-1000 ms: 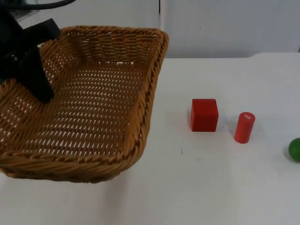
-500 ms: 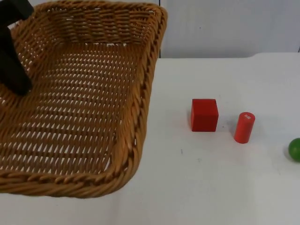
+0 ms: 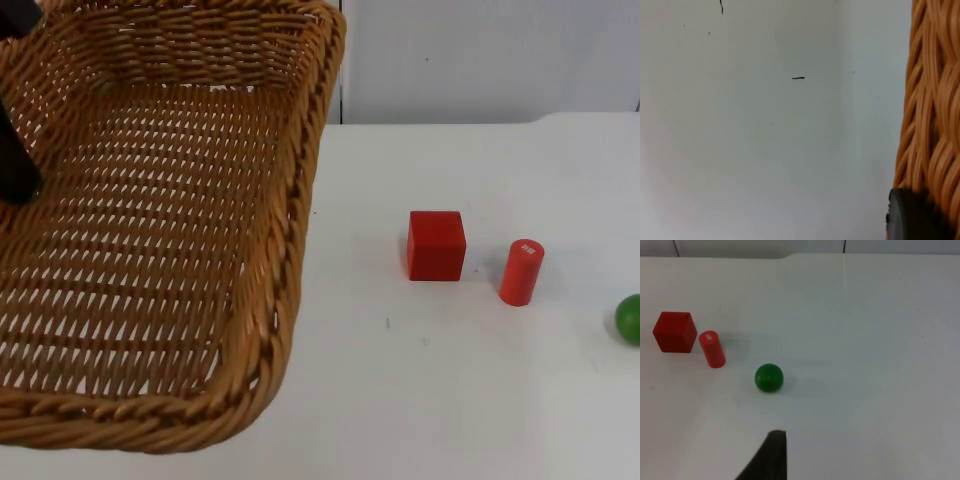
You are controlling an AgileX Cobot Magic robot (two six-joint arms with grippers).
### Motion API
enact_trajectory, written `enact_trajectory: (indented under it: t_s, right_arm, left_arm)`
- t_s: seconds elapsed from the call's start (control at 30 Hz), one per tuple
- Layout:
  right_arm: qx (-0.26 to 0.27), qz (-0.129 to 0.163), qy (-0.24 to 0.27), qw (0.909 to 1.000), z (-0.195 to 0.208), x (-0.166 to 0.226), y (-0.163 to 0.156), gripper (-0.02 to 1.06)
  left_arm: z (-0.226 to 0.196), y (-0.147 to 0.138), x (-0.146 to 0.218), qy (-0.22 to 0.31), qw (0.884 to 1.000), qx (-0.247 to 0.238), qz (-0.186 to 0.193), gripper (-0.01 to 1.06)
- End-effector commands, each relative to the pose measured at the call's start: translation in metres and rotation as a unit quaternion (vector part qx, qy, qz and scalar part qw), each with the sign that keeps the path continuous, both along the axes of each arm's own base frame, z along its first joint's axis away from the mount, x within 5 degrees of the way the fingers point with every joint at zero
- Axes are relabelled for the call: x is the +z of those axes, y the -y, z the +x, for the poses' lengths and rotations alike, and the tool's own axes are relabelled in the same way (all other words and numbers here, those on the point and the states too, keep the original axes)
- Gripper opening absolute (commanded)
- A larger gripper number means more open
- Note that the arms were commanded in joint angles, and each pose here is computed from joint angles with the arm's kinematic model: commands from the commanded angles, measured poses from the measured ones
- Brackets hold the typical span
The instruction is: Pick up the basket with the left hand and place the object to the left of the red cylinder into the basket with the right hand.
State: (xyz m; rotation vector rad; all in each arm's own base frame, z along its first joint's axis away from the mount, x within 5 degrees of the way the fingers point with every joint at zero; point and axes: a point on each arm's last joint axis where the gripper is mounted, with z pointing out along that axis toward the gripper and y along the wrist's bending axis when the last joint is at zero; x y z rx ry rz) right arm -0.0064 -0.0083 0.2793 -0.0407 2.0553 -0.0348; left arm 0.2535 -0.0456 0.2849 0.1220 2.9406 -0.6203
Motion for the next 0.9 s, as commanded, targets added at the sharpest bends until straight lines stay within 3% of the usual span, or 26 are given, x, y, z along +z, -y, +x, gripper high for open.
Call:
enact_trajectory:
  t_s: [0.0,0.3,0.43,0.87]
  right_arm:
    - [0.003,-0.003,0.006,1.0000,0.000,0.001,0.000,1.04]
    - [0.006,-0.010,0.029,0.9995,-0.001,0.008,0.000,1.03]
    - [0.010,-0.018,-0.009,0.9997,0.013,0.009,-0.001,1.03]
    - [0.020,-0.024,-0.031,0.9991,0.066,0.020,-0.007,1.03]
  left_arm:
    - [-0.002,0.002,0.003,0.002,1.000,0.002,-0.008,0.00]
    - [-0.002,0.001,0.003,0.002,1.000,0.001,-0.006,0.00]
    - [-0.002,0.001,0.003,0.002,1.000,0.001,-0.006,0.00]
    - [-0.002,0.001,0.003,0.002,1.000,0.001,-0.006,0.00]
